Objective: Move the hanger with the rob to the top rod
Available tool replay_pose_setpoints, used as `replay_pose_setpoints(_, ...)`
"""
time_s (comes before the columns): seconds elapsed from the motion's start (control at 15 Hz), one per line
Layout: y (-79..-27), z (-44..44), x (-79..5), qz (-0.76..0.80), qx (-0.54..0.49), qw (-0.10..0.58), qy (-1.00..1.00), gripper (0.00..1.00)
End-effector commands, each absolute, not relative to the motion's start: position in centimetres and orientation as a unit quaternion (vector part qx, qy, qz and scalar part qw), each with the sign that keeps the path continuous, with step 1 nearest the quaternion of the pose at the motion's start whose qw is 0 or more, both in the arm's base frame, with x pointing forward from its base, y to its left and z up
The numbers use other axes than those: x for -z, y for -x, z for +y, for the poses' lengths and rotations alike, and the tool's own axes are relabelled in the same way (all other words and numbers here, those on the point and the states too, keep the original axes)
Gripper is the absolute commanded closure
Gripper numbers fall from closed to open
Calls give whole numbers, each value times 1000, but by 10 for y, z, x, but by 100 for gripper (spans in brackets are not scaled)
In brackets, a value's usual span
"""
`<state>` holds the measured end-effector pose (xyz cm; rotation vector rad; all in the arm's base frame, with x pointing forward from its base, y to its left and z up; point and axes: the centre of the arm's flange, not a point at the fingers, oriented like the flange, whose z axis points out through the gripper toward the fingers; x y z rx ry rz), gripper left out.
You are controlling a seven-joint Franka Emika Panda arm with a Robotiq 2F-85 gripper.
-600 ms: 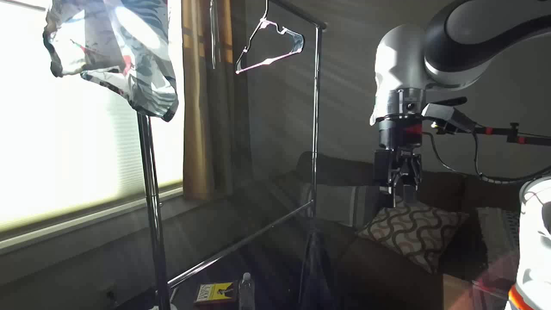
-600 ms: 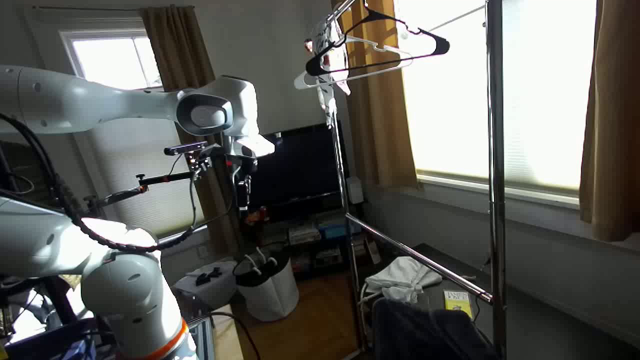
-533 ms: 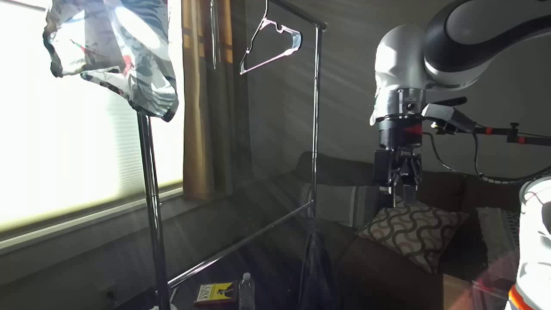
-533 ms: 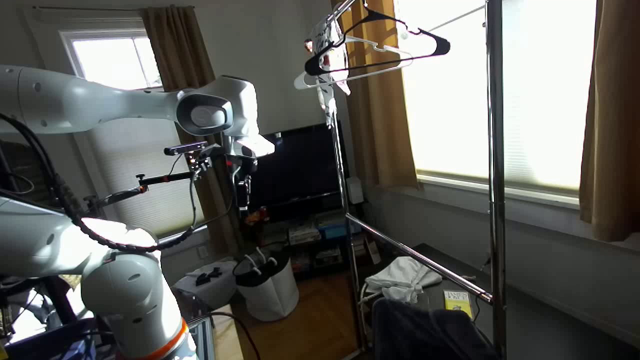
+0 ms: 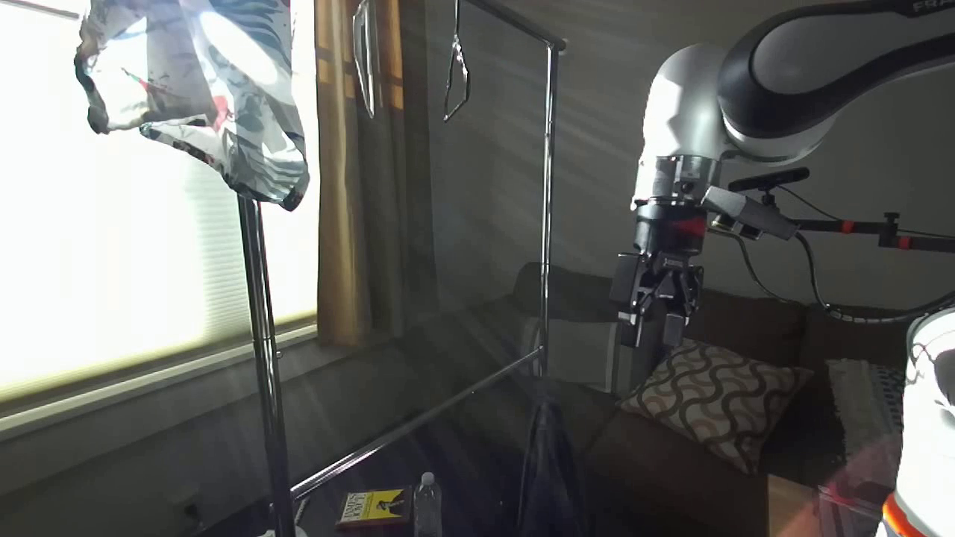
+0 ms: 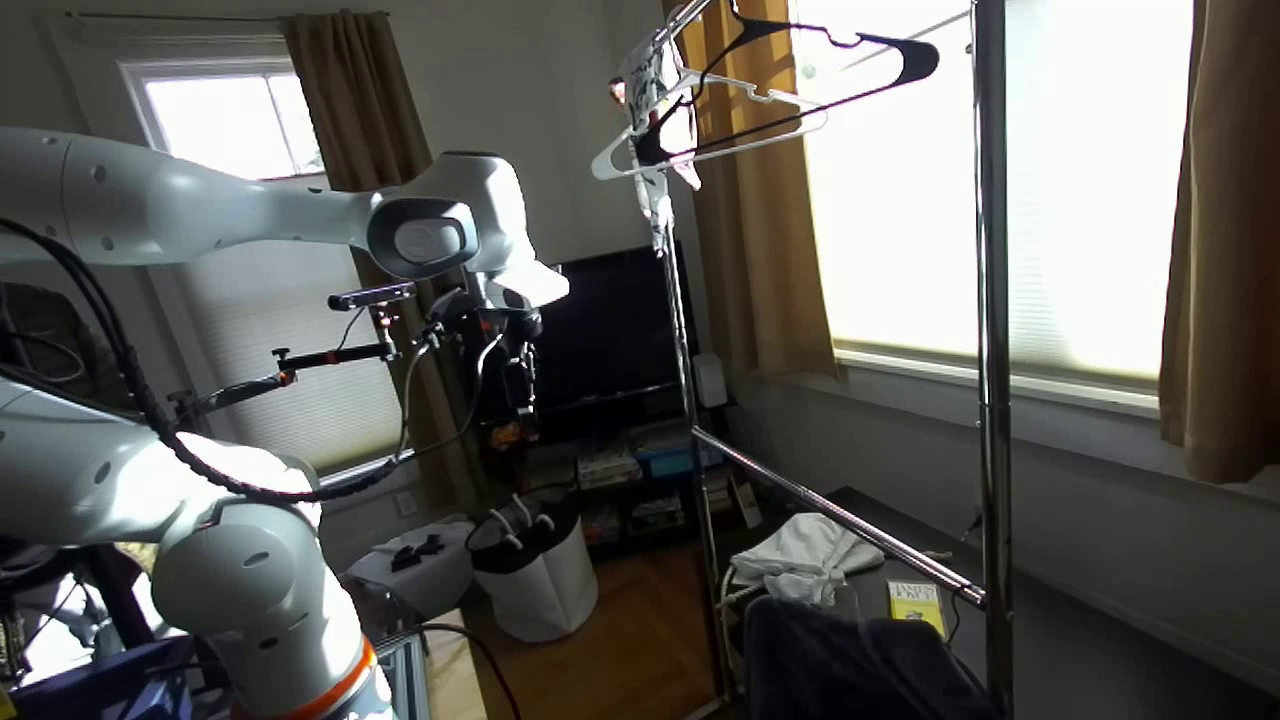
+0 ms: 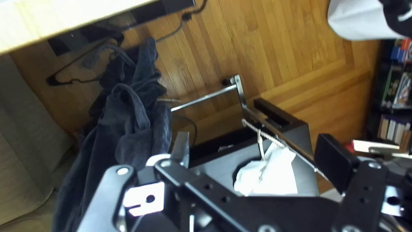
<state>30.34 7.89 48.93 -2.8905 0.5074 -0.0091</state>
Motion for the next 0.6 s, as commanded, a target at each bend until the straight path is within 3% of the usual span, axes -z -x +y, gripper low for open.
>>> replay_pose_setpoints(0.0, -378, 49, -450, 246, 77, 89, 962, 0)
replay_pose_setpoints(0.47, -458, -30, -365, 371, 151, -12, 916, 0)
replay_pose_setpoints(0.53, -426, -24, -393, 338, 157, 23, 928, 0)
